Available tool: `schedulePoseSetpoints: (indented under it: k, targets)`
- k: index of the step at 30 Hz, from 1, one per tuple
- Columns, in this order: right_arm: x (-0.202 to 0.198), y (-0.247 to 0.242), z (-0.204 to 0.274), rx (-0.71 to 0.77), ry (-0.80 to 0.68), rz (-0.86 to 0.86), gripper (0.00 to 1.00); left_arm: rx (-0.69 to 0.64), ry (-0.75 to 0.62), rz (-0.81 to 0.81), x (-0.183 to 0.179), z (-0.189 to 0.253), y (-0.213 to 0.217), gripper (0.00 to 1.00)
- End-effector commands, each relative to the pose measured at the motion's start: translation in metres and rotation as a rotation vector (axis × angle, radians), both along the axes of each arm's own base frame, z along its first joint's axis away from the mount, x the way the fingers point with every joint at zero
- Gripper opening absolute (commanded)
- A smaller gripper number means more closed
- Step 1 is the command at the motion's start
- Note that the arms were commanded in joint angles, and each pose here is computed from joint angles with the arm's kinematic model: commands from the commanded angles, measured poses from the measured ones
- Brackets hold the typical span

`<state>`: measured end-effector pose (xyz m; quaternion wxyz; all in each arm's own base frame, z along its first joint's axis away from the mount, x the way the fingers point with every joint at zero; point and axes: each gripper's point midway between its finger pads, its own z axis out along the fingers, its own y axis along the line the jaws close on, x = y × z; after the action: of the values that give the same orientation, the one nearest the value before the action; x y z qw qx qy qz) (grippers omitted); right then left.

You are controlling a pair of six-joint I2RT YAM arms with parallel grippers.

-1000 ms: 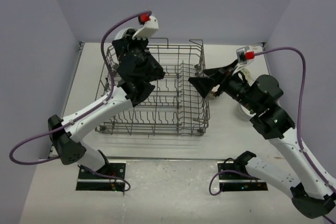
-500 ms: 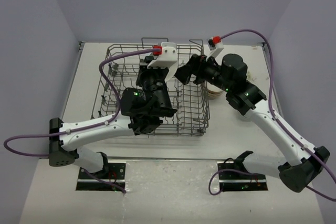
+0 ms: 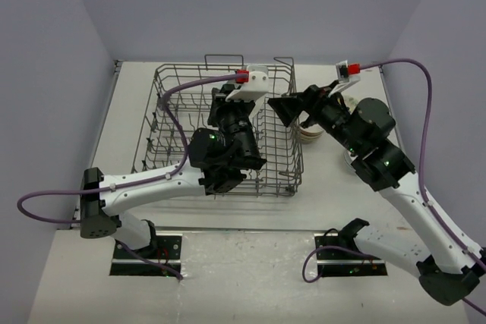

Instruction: Unload the bowls from the dish rack

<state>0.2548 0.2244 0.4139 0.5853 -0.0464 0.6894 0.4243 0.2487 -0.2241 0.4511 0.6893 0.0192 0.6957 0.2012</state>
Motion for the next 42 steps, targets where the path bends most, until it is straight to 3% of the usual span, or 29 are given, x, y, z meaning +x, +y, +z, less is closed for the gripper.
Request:
schedulePoseSetpoints:
  k: [1, 9, 20, 24, 25, 29, 37, 38, 40, 42]
  targets:
    - [0.004, 0.021, 0.001, -0.024, -0.006, 0.076, 0.9, -0.131, 0.075, 0.074, -0.008, -0.009, 0.009, 0.0]
    - [0.021, 0.046, -0.011, -0.093, 0.002, 0.081, 0.86, -0.148, 0.074, 0.071, -0.009, -0.009, 0.008, 0.0]
    - [0.03, 0.054, 0.002, -0.038, -0.012, 0.042, 0.54, -0.139, 0.091, 0.067, -0.011, -0.02, 0.007, 0.0]
    - [0.028, 0.055, 0.003, -0.028, -0.009, 0.05, 0.39, -0.135, 0.092, 0.067, -0.011, -0.022, 0.006, 0.0]
    - [0.026, 0.057, 0.003, -0.03, -0.011, 0.064, 0.27, -0.141, 0.091, 0.066, -0.011, -0.022, 0.006, 0.0]
    - [0.024, 0.061, 0.003, -0.014, -0.003, 0.086, 0.01, -0.144, 0.089, 0.065, -0.012, -0.022, 0.007, 0.0]
    - [0.027, 0.061, 0.002, 0.012, 0.02, 0.072, 0.0, -0.128, 0.09, 0.064, -0.011, -0.024, 0.005, 0.0]
    - [0.028, 0.059, 0.0, 0.014, 0.028, 0.06, 0.0, -0.127, 0.092, 0.065, -0.01, -0.025, 0.003, 0.02]
    - [0.028, 0.056, 0.001, 0.008, 0.046, 0.043, 0.0, -0.127, 0.091, 0.066, -0.01, -0.025, 0.004, 0.18]
    - [0.032, 0.054, -0.002, -0.007, 0.063, 0.02, 0.0, -0.132, 0.087, 0.065, -0.01, -0.025, 0.004, 0.41]
